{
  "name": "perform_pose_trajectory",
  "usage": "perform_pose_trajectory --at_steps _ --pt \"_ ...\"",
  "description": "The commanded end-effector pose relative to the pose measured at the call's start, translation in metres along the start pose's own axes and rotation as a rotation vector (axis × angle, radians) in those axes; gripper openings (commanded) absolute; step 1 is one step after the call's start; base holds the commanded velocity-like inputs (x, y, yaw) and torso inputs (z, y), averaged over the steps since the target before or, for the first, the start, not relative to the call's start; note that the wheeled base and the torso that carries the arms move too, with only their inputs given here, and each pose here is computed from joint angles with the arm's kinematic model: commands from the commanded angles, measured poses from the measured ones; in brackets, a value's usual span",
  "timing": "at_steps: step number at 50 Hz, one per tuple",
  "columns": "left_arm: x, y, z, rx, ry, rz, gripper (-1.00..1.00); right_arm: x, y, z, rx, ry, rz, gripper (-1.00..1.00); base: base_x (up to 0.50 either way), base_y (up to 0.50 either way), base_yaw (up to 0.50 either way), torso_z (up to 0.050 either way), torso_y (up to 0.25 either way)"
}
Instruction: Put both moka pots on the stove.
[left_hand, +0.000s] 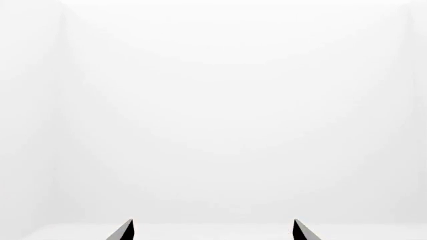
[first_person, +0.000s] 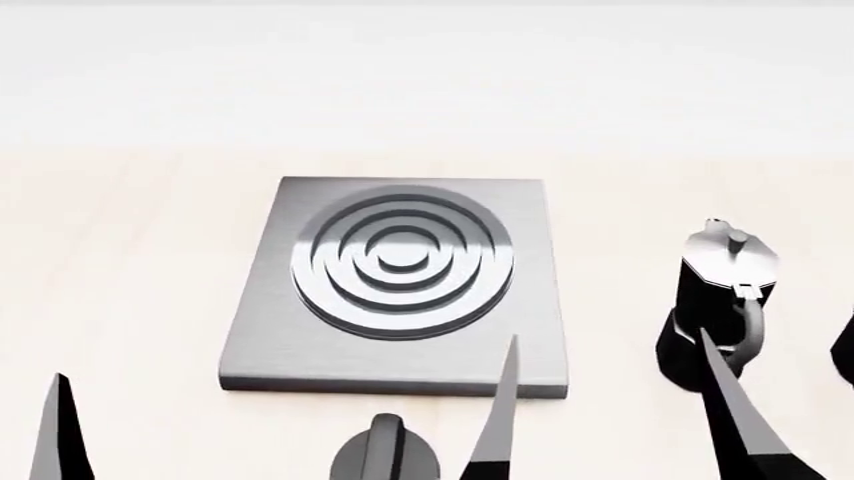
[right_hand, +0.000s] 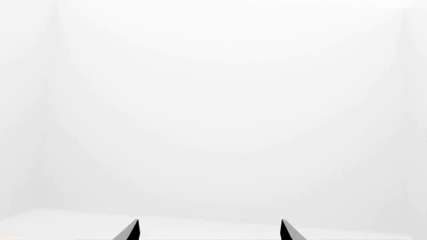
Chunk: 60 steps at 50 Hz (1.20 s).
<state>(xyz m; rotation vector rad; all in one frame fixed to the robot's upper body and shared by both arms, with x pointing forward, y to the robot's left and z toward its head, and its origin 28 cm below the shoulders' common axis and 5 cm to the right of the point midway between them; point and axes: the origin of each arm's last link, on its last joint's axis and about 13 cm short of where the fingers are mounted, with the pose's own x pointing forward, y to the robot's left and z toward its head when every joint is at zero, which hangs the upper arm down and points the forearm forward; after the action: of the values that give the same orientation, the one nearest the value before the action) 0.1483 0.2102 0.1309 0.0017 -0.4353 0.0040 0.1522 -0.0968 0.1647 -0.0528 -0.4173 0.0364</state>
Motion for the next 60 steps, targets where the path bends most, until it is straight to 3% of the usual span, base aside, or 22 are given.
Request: perform_pose_trajectory --at_steps 1,10,13,18,25,36,44,46,49,51,52,60 --pt "0.000 -0.001 0.000 0.002 0.001 -0.003 1.00 0.001 0.000 -0.003 -0.026 0.018 0.000 1.00 0.00 0.00 0.00 0.000 0.000" --pt "0.000 0.000 0.000 -0.002 0.001 -0.001 1.00 0.007 -0.003 0.004 -0.081 0.005 -0.069 1.00 0.00 0.00 0.00 0.000 0.000" --pt "0.000 0.001 0.001 -0.005 0.000 0.002 1.00 0.011 -0.007 0.009 -0.064 0.005 -0.071 1.00 0.00 0.00 0.00 0.000 0.000" --pt "0.001 0.002 0.001 -0.008 -0.001 0.011 1.00 0.031 -0.020 0.017 -0.122 0.035 -0.096 1.00 0.00 0.00 0.00 0.000 0.000" --pt "0.002 0.004 0.002 -0.008 -0.004 0.018 1.00 0.064 -0.041 0.017 -0.108 0.152 -0.156 1.00 0.00 0.00 0.00 0.000 0.000" --pt "0.003 0.005 0.002 -0.008 -0.005 0.025 1.00 0.097 -0.069 0.018 -0.131 0.291 -0.119 1.00 0.00 0.00 0.00 0.000 0.000" --pt "0.002 0.004 0.001 -0.006 -0.001 0.023 1.00 0.112 -0.086 0.005 -0.142 0.492 -0.025 1.00 0.00 0.00 0.00 0.000 0.000" --pt "0.003 0.005 0.001 -0.008 0.000 0.026 1.00 0.116 -0.090 0.006 -0.082 0.508 -0.016 1.00 0.00 0.00 0.00 0.000 0.000" --pt "0.003 0.005 -0.001 -0.007 0.003 0.028 1.00 0.122 -0.097 0.000 -0.103 0.549 -0.036 1.00 0.00 0.00 0.00 0.000 0.000" --pt "0.003 0.005 -0.001 -0.007 0.003 0.026 1.00 0.124 -0.101 -0.002 -0.096 0.575 -0.030 1.00 0.00 0.00 0.00 0.000 0.000" --pt "0.003 0.006 -0.001 -0.008 0.004 0.028 1.00 0.125 -0.103 -0.001 -0.052 0.590 -0.003 1.00 0.00 0.00 0.00 0.000 0.000" --pt "0.004 0.006 -0.001 -0.009 0.005 0.029 1.00 0.129 -0.113 -0.003 -0.052 0.621 -0.019 1.00 0.00 0.00 0.00 0.000 0.000"
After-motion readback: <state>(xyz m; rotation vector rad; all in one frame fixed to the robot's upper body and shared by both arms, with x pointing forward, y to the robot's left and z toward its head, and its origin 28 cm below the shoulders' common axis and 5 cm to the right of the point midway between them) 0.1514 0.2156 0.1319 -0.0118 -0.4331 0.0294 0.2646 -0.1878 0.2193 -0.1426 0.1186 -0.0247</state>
